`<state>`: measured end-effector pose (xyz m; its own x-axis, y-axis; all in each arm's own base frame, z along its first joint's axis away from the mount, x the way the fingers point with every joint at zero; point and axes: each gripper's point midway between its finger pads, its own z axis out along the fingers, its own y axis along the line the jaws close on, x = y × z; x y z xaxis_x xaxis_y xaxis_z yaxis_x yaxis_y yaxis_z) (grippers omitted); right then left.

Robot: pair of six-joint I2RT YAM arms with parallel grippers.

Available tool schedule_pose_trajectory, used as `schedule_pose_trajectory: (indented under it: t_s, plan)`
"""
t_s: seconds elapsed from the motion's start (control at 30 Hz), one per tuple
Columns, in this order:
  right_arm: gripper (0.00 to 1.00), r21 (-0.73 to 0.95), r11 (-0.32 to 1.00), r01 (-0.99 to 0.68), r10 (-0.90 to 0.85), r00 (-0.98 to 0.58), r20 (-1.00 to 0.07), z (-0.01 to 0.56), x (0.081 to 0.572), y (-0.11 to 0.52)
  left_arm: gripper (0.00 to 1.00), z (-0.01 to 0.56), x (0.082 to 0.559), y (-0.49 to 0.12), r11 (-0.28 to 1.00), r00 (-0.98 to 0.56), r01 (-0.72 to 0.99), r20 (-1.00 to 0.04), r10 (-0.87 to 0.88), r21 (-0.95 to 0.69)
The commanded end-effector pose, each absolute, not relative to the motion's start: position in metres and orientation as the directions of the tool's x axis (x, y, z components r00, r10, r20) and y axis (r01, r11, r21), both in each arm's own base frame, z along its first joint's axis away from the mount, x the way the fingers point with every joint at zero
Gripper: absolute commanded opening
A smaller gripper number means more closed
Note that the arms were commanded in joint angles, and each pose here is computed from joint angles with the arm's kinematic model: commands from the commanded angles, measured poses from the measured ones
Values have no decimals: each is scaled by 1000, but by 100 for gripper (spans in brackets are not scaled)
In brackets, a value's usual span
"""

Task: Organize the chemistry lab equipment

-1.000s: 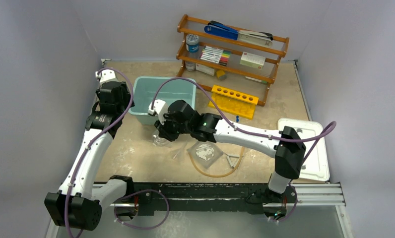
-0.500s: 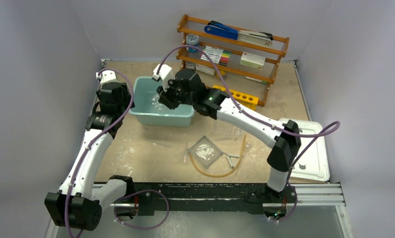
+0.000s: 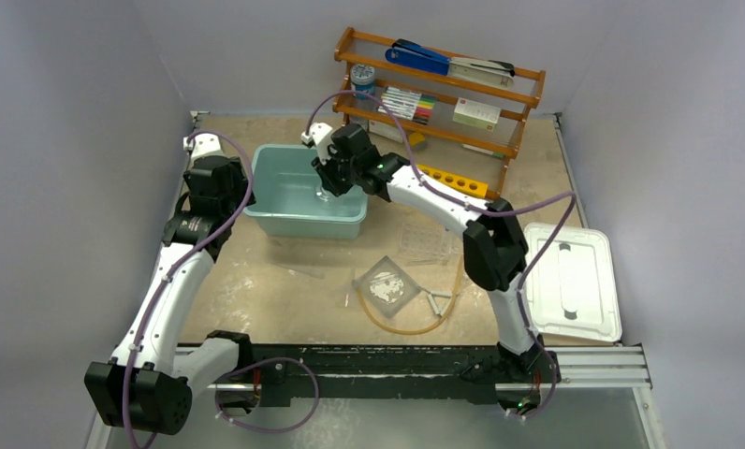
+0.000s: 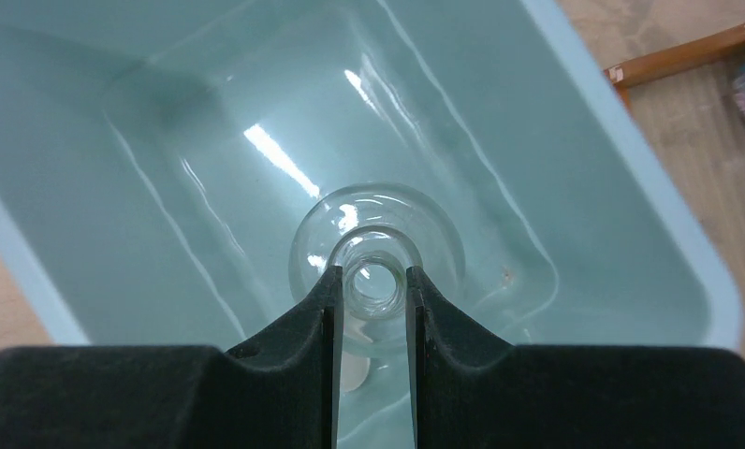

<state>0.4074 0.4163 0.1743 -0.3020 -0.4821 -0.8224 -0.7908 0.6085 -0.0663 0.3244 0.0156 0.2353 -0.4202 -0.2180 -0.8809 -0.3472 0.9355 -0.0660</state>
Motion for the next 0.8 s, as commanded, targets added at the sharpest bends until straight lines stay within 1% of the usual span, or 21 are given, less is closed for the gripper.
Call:
schedule_pose_trajectory:
  t_s: [0.0,0.23,0.37,0.4,0.43,0.5,0.57,0.63,0.7,0.77]
  plan:
    - [0,-75,603,-795,-444,-256,-859,191,423,429,59,238,329,17,935,-404,-346,-888,-220,-74]
    - [0,-40,614,-788,-475,-329,-816,147,431,430,59,236,331,15,938,-412,-338,-885,-216,-72]
    - [0,-46,617,-785,-496,-343,-797,135,431,428,59,237,331,14,942,-415,-329,-885,-212,-71]
    - [2,-46,616,-786,-494,-340,-800,136,431,428,59,236,331,14,942,-417,-327,-884,-211,-70]
    - [7,-45,616,-786,-489,-337,-804,138,430,428,59,236,330,14,942,-416,-327,-885,-211,-71]
    - [22,-49,616,-786,-476,-322,-818,149,430,428,59,236,330,14,943,-416,-325,-885,-209,-70]
    - [33,-55,621,-782,-456,-303,-837,163,431,427,59,235,330,13,943,-419,-324,-884,-209,-70]
    - [40,-66,630,-774,-434,-280,-856,179,432,426,59,236,330,13,944,-417,-323,-884,-210,-71]
    - [48,-75,635,-769,-412,-255,-874,197,432,425,59,235,330,13,944,-419,-323,-884,-209,-70]
    - [54,-86,640,-764,-395,-230,-890,214,434,424,59,236,330,13,945,-417,-320,-884,-210,-73]
